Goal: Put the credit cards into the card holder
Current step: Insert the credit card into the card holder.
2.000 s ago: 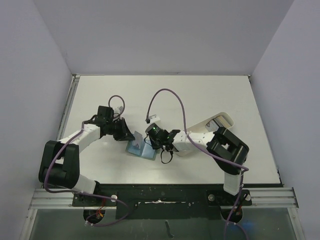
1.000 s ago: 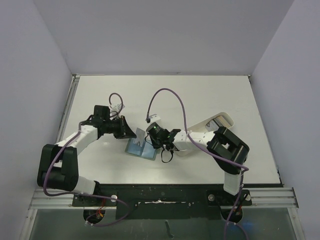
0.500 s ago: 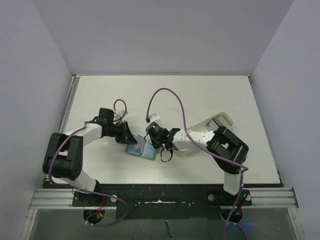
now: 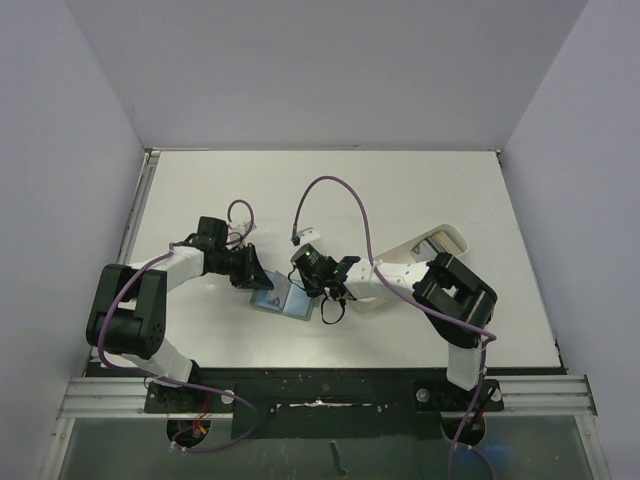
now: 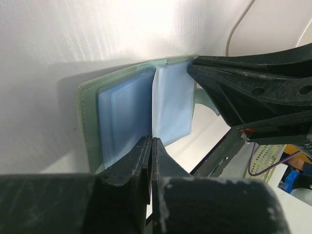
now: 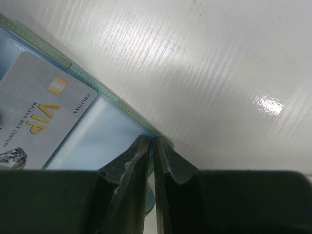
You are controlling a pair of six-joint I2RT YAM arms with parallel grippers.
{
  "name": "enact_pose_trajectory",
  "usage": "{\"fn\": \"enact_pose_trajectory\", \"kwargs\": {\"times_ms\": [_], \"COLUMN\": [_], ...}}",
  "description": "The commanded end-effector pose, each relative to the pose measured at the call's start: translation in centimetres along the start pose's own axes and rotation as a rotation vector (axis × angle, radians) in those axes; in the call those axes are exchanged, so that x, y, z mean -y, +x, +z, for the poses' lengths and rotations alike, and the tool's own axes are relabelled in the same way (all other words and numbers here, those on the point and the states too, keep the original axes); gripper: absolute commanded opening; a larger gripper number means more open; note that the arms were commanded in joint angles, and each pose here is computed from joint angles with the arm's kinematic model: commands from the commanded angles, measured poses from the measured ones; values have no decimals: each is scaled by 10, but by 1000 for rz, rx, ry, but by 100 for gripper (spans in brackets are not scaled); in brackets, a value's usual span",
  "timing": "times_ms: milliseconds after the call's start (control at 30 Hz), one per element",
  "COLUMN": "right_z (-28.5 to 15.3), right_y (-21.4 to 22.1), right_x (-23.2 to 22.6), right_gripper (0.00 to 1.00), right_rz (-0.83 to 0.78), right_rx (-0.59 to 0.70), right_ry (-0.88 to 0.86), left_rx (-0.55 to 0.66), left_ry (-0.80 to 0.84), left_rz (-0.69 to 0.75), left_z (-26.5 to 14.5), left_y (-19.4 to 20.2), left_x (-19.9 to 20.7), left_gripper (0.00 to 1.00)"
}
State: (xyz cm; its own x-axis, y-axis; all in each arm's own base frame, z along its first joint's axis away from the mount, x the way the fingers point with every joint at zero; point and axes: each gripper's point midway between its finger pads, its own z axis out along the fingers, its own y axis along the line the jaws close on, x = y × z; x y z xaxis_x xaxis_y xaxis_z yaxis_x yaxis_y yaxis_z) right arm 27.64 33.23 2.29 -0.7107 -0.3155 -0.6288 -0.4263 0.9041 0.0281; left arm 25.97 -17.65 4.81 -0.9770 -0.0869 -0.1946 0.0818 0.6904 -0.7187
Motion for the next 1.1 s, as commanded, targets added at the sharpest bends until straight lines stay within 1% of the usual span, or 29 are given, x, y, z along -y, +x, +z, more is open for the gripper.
{"fn": "enact_pose_trajectory", "kwargs": {"times_ms": [0, 500, 733, 800, 900, 1067], "right_z": [5, 4, 1, -7, -20, -24], "right_y": [-1, -4, -9, -17, -32, -23], "right_x": [0, -1, -3, -7, -18, -23], "right_gripper": [12, 12, 12, 14, 16, 16], "right_rz": [-15, -15, -9, 1, 30, 55], "right_rx": [0, 7, 9, 14, 54, 28], "right_ry": [30, 26, 29, 33, 19, 10], "left_rx": [-7, -18, -33, -40, -24, -5], "left_ry": [56, 107, 53, 37, 8, -7], "left_rz": [21, 0, -11, -18, -25, -38], "left_z": [2, 6, 7, 8, 6, 4], "left_y": [-3, -1, 1, 2, -3, -6], "left_x": [7, 11, 1, -2, -7, -11], "left_gripper": [0, 0, 0, 0, 0, 0]}}
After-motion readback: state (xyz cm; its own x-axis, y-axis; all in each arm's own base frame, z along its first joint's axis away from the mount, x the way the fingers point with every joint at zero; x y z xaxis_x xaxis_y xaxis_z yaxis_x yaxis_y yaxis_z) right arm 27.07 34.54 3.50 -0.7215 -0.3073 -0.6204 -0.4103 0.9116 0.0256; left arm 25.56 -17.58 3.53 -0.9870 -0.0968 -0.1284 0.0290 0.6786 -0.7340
